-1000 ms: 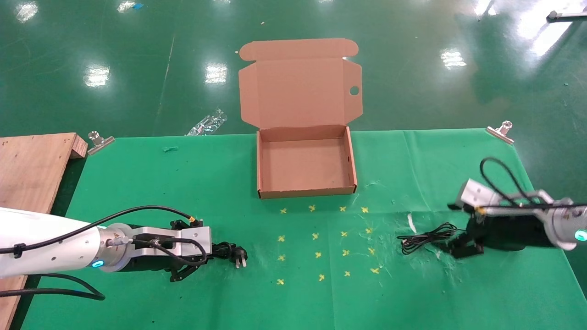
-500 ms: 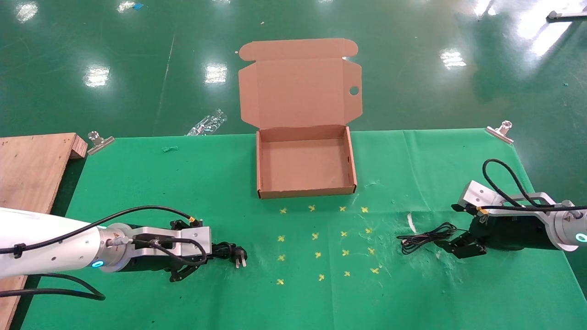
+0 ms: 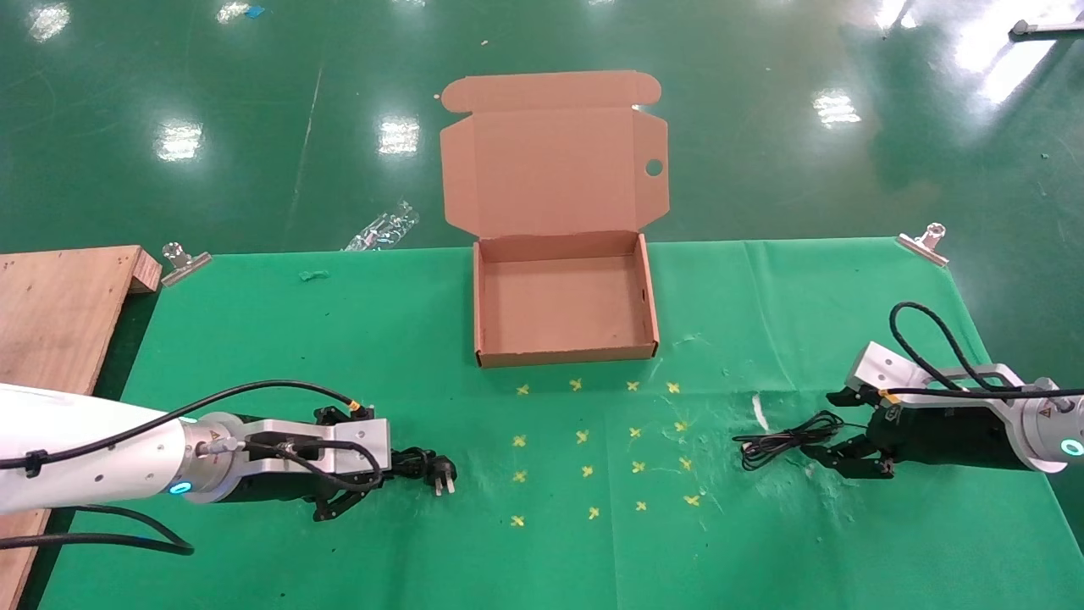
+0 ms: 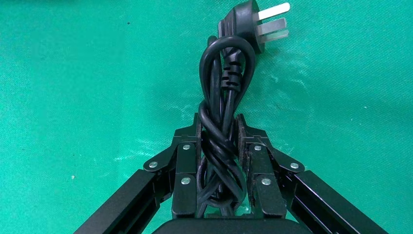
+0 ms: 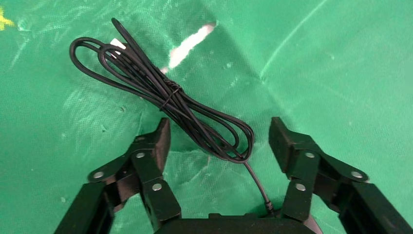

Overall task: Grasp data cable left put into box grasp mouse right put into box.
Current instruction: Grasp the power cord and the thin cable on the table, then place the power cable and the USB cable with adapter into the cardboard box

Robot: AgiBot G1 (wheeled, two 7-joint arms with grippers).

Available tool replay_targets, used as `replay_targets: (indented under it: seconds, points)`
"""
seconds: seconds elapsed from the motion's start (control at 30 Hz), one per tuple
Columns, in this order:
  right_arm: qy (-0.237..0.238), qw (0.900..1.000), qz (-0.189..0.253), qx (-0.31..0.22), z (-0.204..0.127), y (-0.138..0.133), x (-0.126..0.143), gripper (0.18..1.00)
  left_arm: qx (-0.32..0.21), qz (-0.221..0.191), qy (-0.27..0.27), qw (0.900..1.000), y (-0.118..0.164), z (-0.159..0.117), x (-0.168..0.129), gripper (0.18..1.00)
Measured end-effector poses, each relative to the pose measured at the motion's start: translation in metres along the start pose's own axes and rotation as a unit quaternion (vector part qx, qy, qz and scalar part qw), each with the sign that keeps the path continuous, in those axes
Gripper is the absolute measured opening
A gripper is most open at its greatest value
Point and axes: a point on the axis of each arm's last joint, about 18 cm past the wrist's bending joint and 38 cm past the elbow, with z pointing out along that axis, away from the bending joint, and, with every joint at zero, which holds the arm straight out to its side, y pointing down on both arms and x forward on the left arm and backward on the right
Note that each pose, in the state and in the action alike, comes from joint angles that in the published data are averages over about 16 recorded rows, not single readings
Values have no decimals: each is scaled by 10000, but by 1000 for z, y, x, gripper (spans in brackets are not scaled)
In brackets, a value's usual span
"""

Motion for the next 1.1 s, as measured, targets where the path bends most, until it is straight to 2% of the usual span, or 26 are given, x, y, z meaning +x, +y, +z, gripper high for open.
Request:
replay_targets:
  seconds: [0.7,0.97,1.1]
  points:
    - [153,9997,94,165,-11,-9,11,355,0,0,0,10000,0,0,0,317]
    - [320,9989,182,302,-32,-15,26,255,6,-2,-7,10000,0,-1,-1,317]
    - [450,9977,203,464,-52,-24,38,221,86,-22,-57,9999,-2,-10,-8,317]
